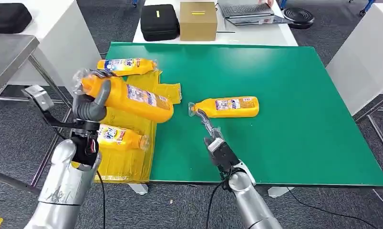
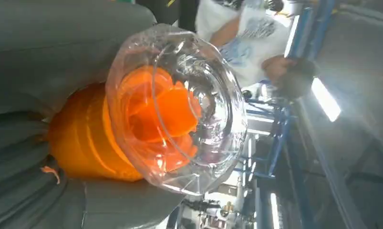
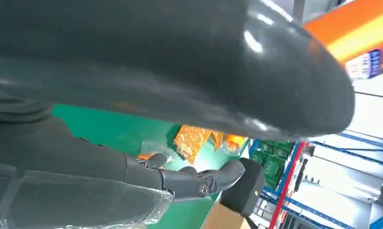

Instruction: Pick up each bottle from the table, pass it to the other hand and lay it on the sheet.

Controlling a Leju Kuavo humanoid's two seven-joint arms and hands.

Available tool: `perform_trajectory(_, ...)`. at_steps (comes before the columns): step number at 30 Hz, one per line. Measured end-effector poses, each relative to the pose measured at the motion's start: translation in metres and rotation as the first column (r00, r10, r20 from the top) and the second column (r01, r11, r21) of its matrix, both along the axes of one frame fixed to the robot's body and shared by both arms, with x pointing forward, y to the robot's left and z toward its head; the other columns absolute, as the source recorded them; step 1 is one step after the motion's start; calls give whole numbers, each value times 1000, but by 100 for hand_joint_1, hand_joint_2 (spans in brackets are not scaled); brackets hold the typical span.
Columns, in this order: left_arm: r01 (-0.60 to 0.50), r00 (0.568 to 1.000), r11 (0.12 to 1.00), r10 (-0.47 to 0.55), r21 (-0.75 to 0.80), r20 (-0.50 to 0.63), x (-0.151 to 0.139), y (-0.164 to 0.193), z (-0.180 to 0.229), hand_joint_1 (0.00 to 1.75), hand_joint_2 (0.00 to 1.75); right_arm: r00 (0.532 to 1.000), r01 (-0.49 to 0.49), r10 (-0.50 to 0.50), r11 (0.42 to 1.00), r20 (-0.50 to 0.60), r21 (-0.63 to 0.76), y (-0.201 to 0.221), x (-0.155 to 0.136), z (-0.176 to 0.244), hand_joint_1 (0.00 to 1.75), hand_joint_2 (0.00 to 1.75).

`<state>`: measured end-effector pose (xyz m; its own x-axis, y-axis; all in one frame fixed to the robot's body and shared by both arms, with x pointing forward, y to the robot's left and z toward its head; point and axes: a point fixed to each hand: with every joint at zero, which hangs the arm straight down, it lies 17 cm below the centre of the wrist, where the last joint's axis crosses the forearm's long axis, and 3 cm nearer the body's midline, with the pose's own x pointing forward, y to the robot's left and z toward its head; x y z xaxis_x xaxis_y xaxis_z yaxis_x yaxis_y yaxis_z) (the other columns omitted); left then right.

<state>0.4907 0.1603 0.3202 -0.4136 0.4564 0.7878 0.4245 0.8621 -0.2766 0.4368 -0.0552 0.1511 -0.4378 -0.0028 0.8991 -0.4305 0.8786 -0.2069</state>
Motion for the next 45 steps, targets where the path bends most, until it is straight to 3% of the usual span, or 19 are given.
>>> perform_trajectory(7, -126, 991, 991, 123, 50, 50, 6, 25, 3, 175, 175, 1000, 4, -4, 1000, -9, -5, -6, -1, -5, 0, 0)
perform_trajectory(10, -261, 964, 954, 249, 148, 98, 11, 37, 2, 175, 175, 1000, 16, -16, 1000, -14, -4, -12, -1, -8, 0, 0)
perform_trajectory(13, -509, 859, 792, 445, 336, 252, 18, 56, 3, 175, 175, 999, 37, -37, 999, -9, -11, -20, -2, -10, 0, 0)
perform_trajectory(16, -670, 743, 581, 517, 462, 426, 22, 59, 3, 175, 175, 998, 56, -56, 998, 1, -14, -29, -6, -11, 0, 0)
perform_trajectory(19, -693, 721, 509, 506, 510, 475, 26, 54, -7, 175, 175, 998, 65, -64, 998, 17, -9, -34, -9, -8, 0, 0)
perform_trajectory(32, -675, 737, 488, 487, 553, 469, 33, 46, -24, 175, 175, 996, 77, -77, 997, 35, -8, -42, -12, -4, 0, 0)
perform_trajectory(35, -720, 691, 358, 450, 595, 565, 34, 37, -27, 175, 175, 997, 72, -72, 997, 42, -3, -42, -14, -2, 0, 0)
perform_trajectory(39, -767, 626, 91, 318, 635, 712, 44, 11, -53, 175, 175, 997, 35, -36, 999, 69, 19, -39, -19, 10, 0, 0)
perform_trajectory(45, -751, 639, -109, 129, 651, 759, 53, -29, -104, 175, 175, 995, -8, 4, 999, 100, 37, -35, -21, 28, 0, 0)
